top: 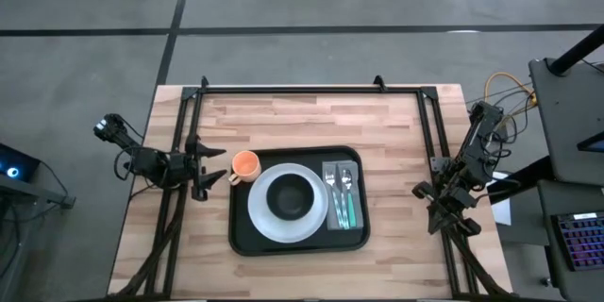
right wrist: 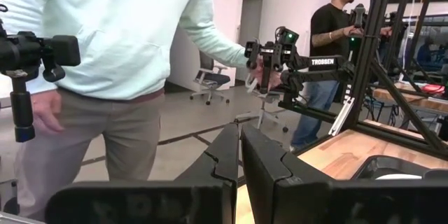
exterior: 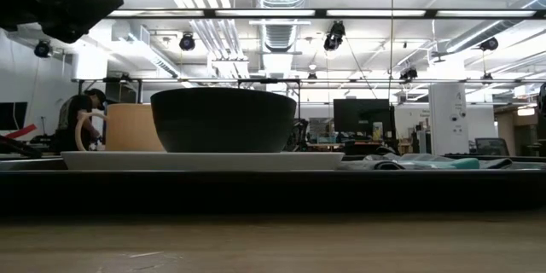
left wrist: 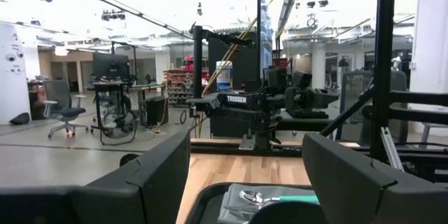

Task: Set up tray
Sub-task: Return to Home Position

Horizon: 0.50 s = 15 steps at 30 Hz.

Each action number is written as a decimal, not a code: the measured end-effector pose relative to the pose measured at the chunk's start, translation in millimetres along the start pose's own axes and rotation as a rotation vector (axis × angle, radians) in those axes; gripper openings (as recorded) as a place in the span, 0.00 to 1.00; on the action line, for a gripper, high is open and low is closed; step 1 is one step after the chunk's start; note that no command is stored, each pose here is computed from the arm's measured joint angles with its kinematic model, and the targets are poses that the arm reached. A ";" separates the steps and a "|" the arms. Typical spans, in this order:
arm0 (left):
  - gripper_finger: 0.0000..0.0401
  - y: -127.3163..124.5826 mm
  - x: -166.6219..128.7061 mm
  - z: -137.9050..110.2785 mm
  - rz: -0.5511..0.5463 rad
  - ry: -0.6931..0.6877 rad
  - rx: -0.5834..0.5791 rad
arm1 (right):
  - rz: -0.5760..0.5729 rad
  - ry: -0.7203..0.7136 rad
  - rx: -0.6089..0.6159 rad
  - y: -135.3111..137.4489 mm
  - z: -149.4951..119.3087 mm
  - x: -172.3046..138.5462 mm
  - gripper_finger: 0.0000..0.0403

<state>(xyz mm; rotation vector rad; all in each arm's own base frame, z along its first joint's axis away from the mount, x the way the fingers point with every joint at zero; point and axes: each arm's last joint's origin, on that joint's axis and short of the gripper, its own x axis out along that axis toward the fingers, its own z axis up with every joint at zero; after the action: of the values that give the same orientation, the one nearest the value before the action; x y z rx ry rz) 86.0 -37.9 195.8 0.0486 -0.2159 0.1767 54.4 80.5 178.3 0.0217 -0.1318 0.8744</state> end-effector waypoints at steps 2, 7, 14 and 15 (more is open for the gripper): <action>0.63 -0.1 -0.1 -0.8 0.000 0.002 0.001 | 0.000 0.000 0.000 0.0 0.0 0.0 0.02; 0.63 -0.4 0.0 -1.8 -0.002 0.009 0.010 | 0.000 0.000 0.000 0.0 0.0 0.0 0.02; 0.63 -0.4 0.0 -1.7 -0.002 0.009 0.008 | 0.000 0.000 0.000 0.0 0.0 0.0 0.02; 0.63 -0.4 0.0 -1.7 -0.002 0.008 0.008 | 0.000 0.000 0.000 0.0 0.0 0.0 0.02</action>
<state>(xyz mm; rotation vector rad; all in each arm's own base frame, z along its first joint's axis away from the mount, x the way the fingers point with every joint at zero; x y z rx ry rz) 86.4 -38.1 194.1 0.0563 -0.2066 0.1762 54.4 80.5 178.3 0.0217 -0.1318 0.8742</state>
